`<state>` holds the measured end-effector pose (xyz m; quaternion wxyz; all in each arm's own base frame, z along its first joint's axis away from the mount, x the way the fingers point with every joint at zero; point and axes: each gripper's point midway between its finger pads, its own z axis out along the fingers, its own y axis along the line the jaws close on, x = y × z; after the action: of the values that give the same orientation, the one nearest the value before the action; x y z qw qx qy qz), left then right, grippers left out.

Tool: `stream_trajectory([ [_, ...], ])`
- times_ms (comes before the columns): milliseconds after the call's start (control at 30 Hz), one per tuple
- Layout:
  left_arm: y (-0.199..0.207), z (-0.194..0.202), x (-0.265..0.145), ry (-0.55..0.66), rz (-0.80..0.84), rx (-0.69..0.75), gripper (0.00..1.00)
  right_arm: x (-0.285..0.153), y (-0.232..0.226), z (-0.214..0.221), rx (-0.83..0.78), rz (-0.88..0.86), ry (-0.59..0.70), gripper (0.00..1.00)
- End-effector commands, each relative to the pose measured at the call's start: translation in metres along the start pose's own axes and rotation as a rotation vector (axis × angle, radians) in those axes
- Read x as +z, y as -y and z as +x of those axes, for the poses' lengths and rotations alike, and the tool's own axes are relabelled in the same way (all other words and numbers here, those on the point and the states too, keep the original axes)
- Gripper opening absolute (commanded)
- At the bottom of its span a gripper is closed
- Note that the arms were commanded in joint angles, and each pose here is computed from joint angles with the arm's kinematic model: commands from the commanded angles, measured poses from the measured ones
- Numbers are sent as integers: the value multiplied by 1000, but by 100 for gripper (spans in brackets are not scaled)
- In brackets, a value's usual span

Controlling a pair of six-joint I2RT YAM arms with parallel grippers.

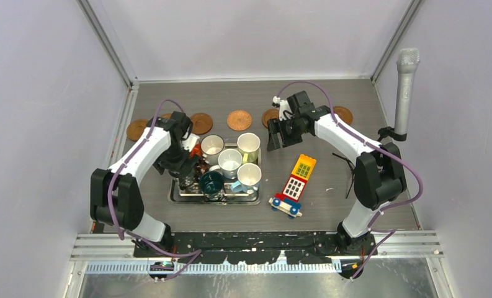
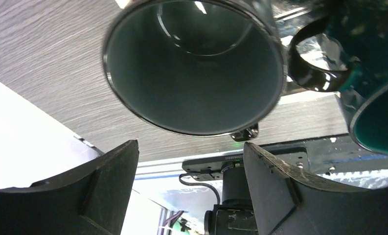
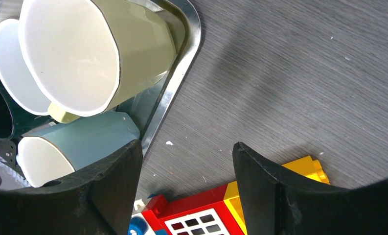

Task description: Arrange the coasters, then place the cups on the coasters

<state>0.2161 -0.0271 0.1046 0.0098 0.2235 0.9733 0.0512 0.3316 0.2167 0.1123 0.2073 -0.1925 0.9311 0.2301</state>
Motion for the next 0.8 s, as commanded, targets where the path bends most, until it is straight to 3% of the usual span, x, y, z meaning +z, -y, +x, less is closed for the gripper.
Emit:
stream_trajectory([
  [0, -19, -9, 0, 28, -123, -88, 80, -8, -4, -22, -21, -8, 57, 72],
  [167, -33, -13, 6, 54, -179, -157, 77, -10, -2, -22, -26, -2, 62, 72],
  [333, -6, -19, -6, 166, 19, -188, 77, -10, 0, -21, -29, 0, 60, 72],
  [467, 5, -22, -17, 237, 38, -164, 79, -8, 0, -21, -26, -5, 55, 72],
  [633, 13, -24, -11, 204, 20, -115, 80, -7, -1, -22, -18, -10, 53, 71],
  [767, 5, -22, 5, 106, -38, -129, 82, -9, 0, -24, -27, -2, 61, 71],
])
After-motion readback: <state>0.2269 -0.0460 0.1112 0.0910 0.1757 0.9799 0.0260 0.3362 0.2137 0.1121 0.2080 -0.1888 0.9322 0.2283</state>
